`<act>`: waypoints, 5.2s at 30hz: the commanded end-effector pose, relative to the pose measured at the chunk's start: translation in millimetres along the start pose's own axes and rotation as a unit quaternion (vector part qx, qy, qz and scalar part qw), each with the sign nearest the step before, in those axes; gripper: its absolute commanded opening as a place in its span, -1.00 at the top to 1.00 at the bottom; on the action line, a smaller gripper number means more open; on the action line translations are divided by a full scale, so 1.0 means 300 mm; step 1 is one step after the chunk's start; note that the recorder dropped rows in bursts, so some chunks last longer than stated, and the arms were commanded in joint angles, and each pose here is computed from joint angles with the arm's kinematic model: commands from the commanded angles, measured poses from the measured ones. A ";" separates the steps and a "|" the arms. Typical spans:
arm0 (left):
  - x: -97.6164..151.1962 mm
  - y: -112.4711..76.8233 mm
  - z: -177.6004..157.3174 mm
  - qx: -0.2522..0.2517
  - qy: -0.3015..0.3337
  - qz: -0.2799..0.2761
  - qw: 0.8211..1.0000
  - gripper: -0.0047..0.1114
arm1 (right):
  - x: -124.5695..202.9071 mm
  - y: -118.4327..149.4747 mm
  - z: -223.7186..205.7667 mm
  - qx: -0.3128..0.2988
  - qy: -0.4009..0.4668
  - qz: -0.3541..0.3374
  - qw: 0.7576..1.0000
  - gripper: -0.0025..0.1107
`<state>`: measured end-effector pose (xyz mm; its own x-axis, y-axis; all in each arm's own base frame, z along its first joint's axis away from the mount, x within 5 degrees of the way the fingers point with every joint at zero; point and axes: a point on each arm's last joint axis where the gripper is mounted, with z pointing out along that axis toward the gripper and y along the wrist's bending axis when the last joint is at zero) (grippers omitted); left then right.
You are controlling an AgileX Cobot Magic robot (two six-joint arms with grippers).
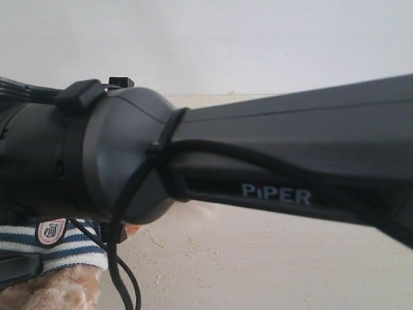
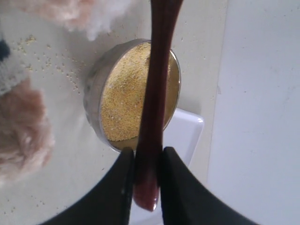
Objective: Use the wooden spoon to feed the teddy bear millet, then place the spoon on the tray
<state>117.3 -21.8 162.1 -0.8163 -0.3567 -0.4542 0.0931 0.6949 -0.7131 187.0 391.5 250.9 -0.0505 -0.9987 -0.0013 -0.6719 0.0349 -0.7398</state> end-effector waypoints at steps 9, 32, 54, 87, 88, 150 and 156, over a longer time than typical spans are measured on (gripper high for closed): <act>-0.005 -0.009 -0.002 0.012 -0.010 0.000 1.000 0.83 | 0.082 -0.120 0.045 -0.017 0.023 0.066 0.997 0.96; -0.005 -0.009 -0.002 0.012 -0.010 0.000 1.000 0.83 | 0.268 -0.258 0.266 -0.104 0.099 0.100 0.985 0.96; -0.005 -0.009 -0.002 0.012 -0.010 0.000 1.000 0.83 | 0.356 -0.194 0.422 -0.122 0.174 0.075 0.974 0.96; -0.005 -0.009 -0.002 0.012 -0.010 0.000 1.000 0.83 | 0.317 -0.168 0.497 -0.096 0.137 0.038 0.985 0.96; -0.005 -0.009 -0.002 0.012 -0.010 0.000 1.000 0.83 | 0.317 -0.168 0.497 -0.096 0.137 0.038 0.985 0.96; -0.005 -0.009 -0.002 0.012 -0.010 0.000 1.000 0.83 | 0.325 -0.120 0.603 -0.029 0.210 -0.067 0.975 0.96; -0.005 -0.009 -0.002 0.012 -0.010 0.000 1.000 0.83 | 0.323 -0.118 0.593 -0.022 0.220 -0.074 0.972 0.96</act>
<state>117.3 -21.8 162.1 -0.8163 -0.3567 -0.4542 0.0931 0.6949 -0.7131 339.6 285.7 155.3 -0.2516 -0.8899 0.3805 -0.7370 -0.0786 -0.6713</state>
